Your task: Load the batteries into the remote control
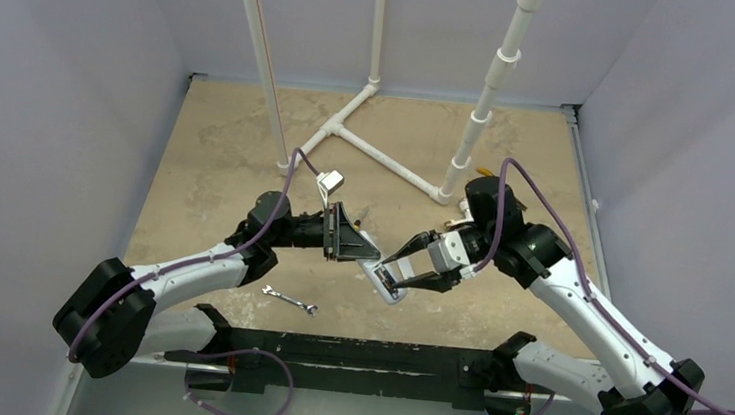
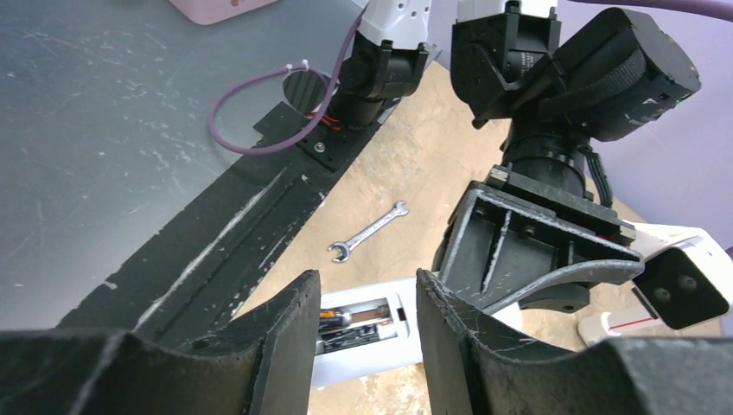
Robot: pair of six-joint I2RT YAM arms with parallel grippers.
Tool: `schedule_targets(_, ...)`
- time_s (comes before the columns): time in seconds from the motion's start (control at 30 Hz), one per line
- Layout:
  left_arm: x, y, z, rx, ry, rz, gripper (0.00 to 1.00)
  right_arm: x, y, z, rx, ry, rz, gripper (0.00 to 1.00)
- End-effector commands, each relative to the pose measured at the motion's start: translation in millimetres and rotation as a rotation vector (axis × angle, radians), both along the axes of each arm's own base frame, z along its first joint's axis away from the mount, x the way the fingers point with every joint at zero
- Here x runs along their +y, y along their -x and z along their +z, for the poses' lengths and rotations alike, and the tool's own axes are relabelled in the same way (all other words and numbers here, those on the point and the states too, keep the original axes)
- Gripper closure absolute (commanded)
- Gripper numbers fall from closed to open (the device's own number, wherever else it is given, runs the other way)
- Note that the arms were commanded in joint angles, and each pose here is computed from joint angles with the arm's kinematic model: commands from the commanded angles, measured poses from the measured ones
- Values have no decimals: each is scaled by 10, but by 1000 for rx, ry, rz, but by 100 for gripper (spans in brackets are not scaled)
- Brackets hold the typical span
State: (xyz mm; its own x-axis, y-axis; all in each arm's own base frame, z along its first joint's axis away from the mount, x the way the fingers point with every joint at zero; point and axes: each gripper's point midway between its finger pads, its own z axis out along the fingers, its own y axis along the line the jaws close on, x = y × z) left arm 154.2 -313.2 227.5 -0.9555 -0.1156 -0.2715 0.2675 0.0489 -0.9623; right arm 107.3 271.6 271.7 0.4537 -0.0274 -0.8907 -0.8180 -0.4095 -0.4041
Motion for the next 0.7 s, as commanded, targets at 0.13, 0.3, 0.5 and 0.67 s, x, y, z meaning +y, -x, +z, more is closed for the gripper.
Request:
schedule_targets(0.13,-32,15,283,-83,70,-27,100,-167,164,-119,71,83,-18,62)
schedule_targets(0.3,-25,32,293,-86,72,-32,100,-197,211,-223,102,121,6,62)
schedule_targets(0.5,-29,19,322,-89,75,-29,100,-210,215,-316,114,157,28,62)
schedule_targets(0.67,-33,13,329,-93,75,-29,100,-204,201,-342,105,158,32,62)
